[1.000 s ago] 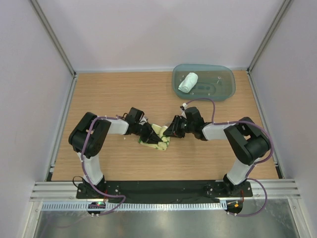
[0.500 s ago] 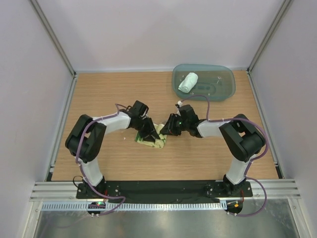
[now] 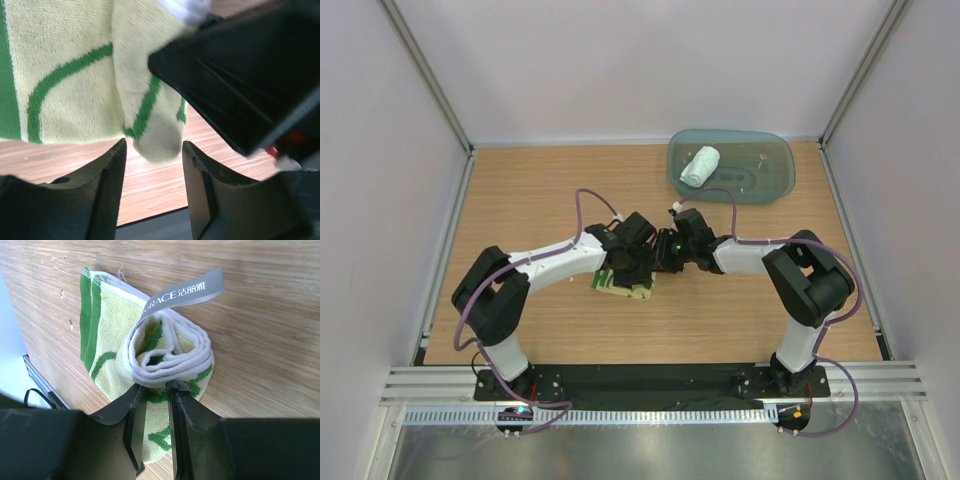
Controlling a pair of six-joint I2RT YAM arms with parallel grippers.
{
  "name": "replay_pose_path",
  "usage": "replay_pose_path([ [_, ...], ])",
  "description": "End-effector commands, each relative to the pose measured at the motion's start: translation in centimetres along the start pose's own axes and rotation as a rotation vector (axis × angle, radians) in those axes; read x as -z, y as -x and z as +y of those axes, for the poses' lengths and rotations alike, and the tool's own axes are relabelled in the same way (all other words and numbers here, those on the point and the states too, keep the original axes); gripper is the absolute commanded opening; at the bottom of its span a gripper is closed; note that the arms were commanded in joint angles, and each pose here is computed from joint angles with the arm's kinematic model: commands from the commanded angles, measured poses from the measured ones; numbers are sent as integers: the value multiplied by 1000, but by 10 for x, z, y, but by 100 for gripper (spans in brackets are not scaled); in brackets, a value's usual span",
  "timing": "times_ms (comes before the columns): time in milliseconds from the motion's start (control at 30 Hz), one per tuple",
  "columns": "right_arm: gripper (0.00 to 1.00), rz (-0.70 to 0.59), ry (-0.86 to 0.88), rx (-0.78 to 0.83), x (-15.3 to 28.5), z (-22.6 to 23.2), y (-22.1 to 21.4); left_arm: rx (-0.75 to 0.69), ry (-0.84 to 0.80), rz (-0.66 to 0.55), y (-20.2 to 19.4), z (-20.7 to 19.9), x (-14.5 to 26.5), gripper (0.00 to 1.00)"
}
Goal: Roll the towels
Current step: Roll the towel
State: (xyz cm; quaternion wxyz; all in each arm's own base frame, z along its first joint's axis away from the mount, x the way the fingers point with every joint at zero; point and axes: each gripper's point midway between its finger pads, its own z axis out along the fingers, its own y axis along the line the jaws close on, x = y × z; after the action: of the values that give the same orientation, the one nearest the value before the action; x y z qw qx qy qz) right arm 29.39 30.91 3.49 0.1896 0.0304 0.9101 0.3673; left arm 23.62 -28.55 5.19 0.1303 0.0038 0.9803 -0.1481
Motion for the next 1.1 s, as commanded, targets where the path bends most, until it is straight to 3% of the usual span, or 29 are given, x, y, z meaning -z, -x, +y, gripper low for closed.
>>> replay_pose_path([
  [0,30,-13,-79,29,2,-12,2,-95,73,-113,11,-2,23,50],
  [267,30,-10,-77,26,3,-9,2,-160,81,-109,-5,-15,10,52],
  [567,30,4,-82,30,6,-10,-2,-175,134,-187,10,-7,0,47],
  [733,30,10,-84,27,6,-11,-4,-213,124,-171,9,-9,-7,47],
  [833,31,11,-82,24,6,-9,-3,-222,85,-150,3,-13,-14,35],
  [967,31,15,-74,22,6,-6,-2,-227,57,-149,-1,-14,-18,6],
  [1067,33,28,-85,29,10,-5,-2,-220,15,-133,-6,-18,-16,0],
])
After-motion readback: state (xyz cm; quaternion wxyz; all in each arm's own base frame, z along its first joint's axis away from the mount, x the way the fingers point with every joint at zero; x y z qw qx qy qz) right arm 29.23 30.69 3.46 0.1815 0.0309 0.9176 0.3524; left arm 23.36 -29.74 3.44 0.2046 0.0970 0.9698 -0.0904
